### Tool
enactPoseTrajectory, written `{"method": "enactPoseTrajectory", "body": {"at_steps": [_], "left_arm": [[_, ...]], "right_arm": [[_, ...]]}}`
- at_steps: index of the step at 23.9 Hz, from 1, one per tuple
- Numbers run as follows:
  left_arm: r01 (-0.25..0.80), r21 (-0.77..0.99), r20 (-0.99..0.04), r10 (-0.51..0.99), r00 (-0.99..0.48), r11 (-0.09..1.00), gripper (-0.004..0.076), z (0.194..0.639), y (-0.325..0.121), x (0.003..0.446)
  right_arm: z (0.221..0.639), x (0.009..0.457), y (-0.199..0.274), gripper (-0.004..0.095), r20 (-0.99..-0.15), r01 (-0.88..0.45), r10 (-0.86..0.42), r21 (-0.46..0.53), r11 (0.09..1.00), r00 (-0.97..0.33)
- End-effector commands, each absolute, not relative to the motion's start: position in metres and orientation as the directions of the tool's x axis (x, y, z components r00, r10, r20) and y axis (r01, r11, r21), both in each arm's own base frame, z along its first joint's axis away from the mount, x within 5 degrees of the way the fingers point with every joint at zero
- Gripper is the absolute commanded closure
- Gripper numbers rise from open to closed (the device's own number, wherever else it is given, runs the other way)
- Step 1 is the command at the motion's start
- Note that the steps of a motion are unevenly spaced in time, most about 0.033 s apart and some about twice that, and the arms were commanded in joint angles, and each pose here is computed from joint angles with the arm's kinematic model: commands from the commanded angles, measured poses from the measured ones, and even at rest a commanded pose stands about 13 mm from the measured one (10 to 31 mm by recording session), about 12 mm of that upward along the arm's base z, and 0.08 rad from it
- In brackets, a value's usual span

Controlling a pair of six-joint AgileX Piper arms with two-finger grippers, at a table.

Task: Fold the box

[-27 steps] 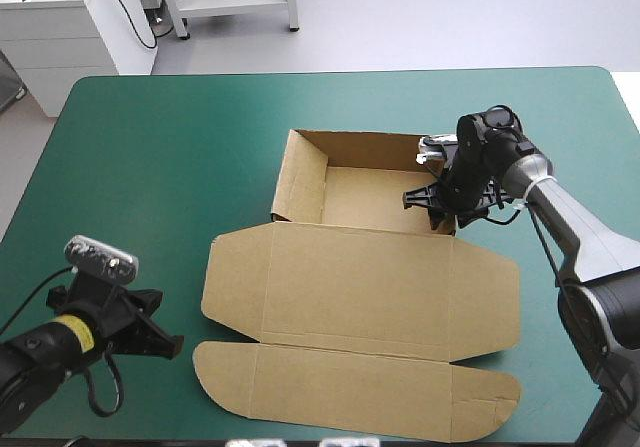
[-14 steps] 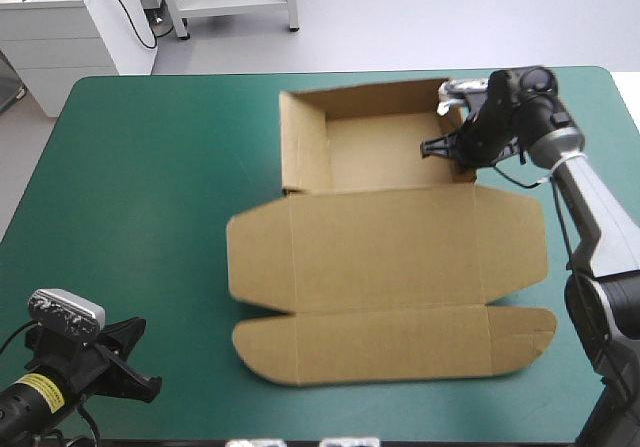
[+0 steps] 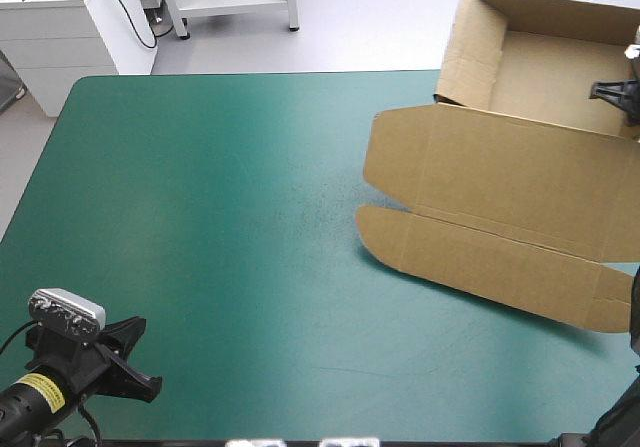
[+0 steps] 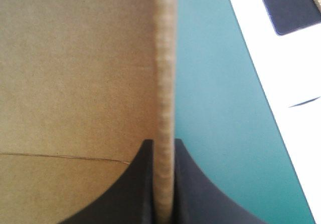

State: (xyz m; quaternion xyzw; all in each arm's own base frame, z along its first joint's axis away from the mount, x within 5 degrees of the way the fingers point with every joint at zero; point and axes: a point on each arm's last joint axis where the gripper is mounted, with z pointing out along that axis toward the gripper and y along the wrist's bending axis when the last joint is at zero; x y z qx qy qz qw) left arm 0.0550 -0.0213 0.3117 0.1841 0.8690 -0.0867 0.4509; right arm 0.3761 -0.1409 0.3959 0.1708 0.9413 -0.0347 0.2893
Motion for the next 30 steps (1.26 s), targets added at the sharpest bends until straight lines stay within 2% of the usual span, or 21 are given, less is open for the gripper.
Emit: {"method": "enactPoseTrajectory", "body": {"at_steps": [1,5,7,9,13,15,16,21,23,27,30], "left_arm": [[0.406,0.012,-0.864,0.213,-0.456,0.914,0.0731,0.325,-0.023,0.058],[0.406,0.011,-0.865,0.213,-0.454,0.914,0.0731,0.325,-0.024,0.058],[0.406,0.012,-0.864,0.213,-0.456,0.914,0.0731,0.325,-0.023,0.058],[0.406,0.012,-0.863,0.214,-0.457,0.914,0.0731,0.325,-0.023,0.058],[0.406,0.012,-0.863,0.214,-0.457,0.914,0.0731,0.325,-0.023,0.058],[0.406,0.012,-0.863,0.214,-0.457,0.914,0.0731,0.325,-0.023,0.058],[0.406,0.012,-0.863,0.214,-0.457,0.914,0.0731,0.325,-0.023,0.058],[0.406,0.012,-0.863,0.214,-0.457,0.914,0.0731,0.325,-0.023,0.058],[0.406,0.012,-0.863,0.214,-0.457,0.914,0.0731,0.325,-0.023,0.058],[0.409,-0.001,-0.857,0.210,-0.470,0.912,0.0731,0.324,-0.024,0.057],[0.420,-0.034,-0.858,0.189,-0.478,0.907,0.0731,0.324,-0.026,0.056]], "right_arm": [[0.409,0.362,-0.165,0.0929,-0.594,0.372,0.315,0.028,0.928,-0.740],[0.373,0.377,-0.188,0.0911,-0.522,0.372,0.324,0.014,0.928,-0.789],[0.350,0.390,-0.195,0.0859,-0.488,0.362,0.319,0.006,0.932,-0.813],[0.329,0.399,-0.200,0.0752,-0.447,0.360,0.326,0.010,0.933,-0.833],[0.314,0.405,-0.203,0.0309,-0.417,0.361,0.331,0.009,0.933,-0.846],[0.329,0.404,-0.205,0.0193,-0.449,0.372,0.327,-0.013,0.928,-0.832],[0.340,0.403,-0.205,0.0182,-0.479,0.386,0.334,-0.011,0.922,-0.812],[0.405,0.383,-0.194,0.0216,-0.629,0.384,0.282,-0.029,0.923,-0.724],[0.427,0.370,-0.187,0.0350,-0.668,0.365,0.244,-0.044,0.930,-0.703],[0.468,0.345,-0.163,0.0893,-0.746,0.304,0.214,0.016,0.952,-0.631],[0.490,0.330,-0.135,0.0908,-0.789,0.191,0.168,0.066,0.979,-0.591]]}}
